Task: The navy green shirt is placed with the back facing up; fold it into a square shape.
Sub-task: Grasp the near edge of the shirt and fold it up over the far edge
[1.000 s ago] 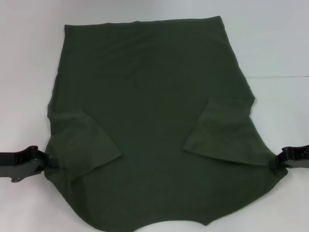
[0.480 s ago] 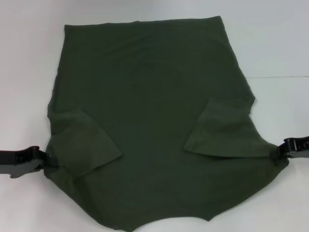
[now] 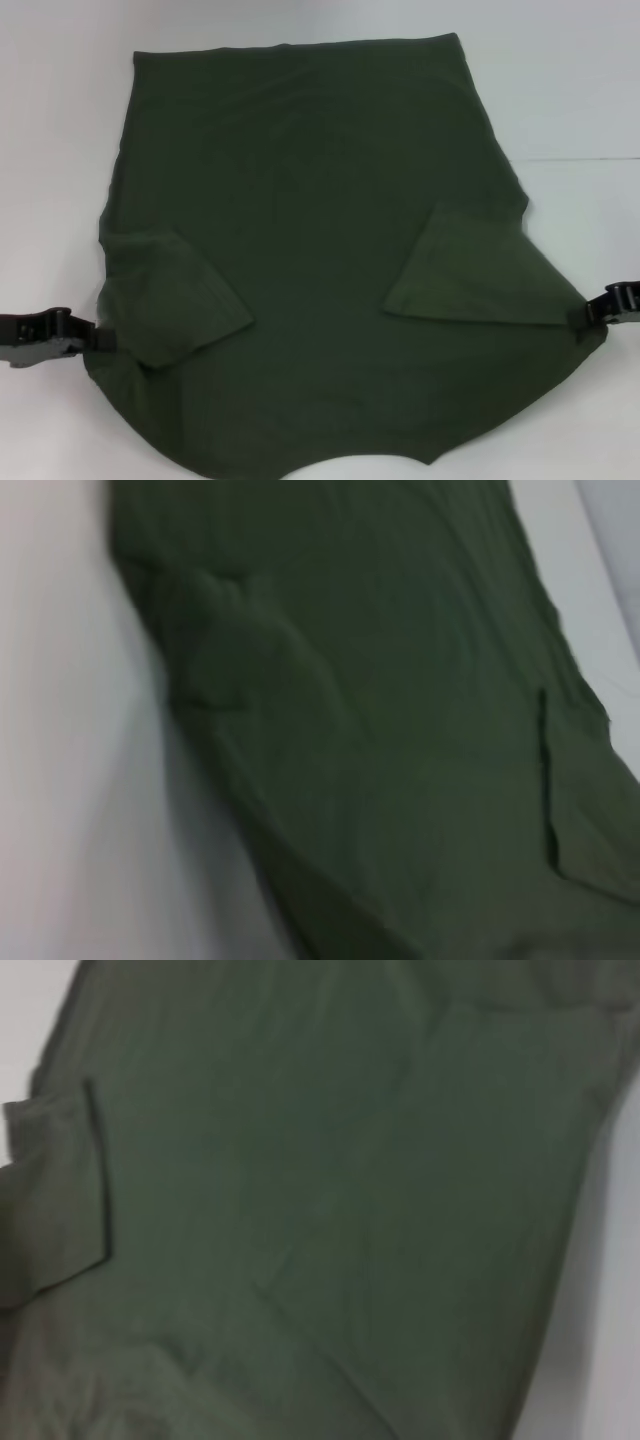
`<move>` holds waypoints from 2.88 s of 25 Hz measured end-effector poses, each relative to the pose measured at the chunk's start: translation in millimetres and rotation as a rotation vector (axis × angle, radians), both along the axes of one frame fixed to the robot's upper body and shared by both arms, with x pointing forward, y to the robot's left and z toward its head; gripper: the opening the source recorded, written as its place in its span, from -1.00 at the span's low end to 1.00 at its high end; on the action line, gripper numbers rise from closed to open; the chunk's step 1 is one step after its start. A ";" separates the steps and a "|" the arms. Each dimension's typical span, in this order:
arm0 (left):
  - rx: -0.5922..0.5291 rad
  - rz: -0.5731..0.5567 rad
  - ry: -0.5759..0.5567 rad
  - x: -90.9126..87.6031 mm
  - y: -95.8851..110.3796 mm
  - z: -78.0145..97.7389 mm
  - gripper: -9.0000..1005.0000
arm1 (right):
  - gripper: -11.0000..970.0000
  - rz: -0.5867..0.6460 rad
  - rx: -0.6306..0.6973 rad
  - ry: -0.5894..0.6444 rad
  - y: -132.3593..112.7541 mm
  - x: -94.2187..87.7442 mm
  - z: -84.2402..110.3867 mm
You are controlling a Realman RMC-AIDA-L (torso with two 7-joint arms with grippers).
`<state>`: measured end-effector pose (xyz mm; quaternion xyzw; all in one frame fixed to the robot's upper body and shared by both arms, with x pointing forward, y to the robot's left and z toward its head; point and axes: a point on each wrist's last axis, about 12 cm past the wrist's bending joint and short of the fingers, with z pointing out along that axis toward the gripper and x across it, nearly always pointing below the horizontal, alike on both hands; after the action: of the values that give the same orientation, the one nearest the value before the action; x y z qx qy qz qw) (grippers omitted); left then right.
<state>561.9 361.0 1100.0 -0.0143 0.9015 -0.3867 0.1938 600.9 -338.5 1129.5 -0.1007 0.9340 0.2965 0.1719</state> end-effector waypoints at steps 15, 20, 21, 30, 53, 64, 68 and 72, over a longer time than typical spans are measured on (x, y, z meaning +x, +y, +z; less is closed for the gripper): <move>-0.061 -0.182 -0.015 -33.0 19.0 22.4 -0.97 | -0.94 0.118 0.086 0.024 -28.4 -41.3 3.7; -0.081 -0.232 0.008 -48.6 25.0 26.2 -0.97 | -0.94 0.155 0.100 0.045 -36.4 -56.9 -0.7; -0.079 -0.237 0.017 -50.1 25.5 26.0 -0.97 | -0.94 0.160 0.101 0.046 -37.3 -58.8 -1.3; -0.137 -0.154 -0.050 -29.8 22.4 38.3 -0.97 | -0.94 0.073 0.199 -0.072 -45.9 -51.3 13.6; -0.127 0.345 -0.536 77.5 -25.4 33.4 -0.97 | -0.83 -0.367 0.364 -0.500 -25.1 24.4 19.5; -0.001 0.438 -0.588 92.8 -46.5 14.0 -0.97 | -0.75 -0.463 0.247 -0.540 10.4 54.4 -0.5; 0.040 0.474 -0.603 93.8 -51.5 7.3 -0.97 | -0.72 -0.480 0.181 -0.566 20.0 61.5 -5.8; 0.063 0.495 -0.594 94.8 -57.1 0.7 -0.97 | -0.69 -0.482 0.146 -0.578 25.9 65.1 -8.2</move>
<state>656.8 303.9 1100.8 -0.1129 0.7869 -0.2876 0.5342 666.0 -312.6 1121.3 0.0548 0.8204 0.2729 0.4995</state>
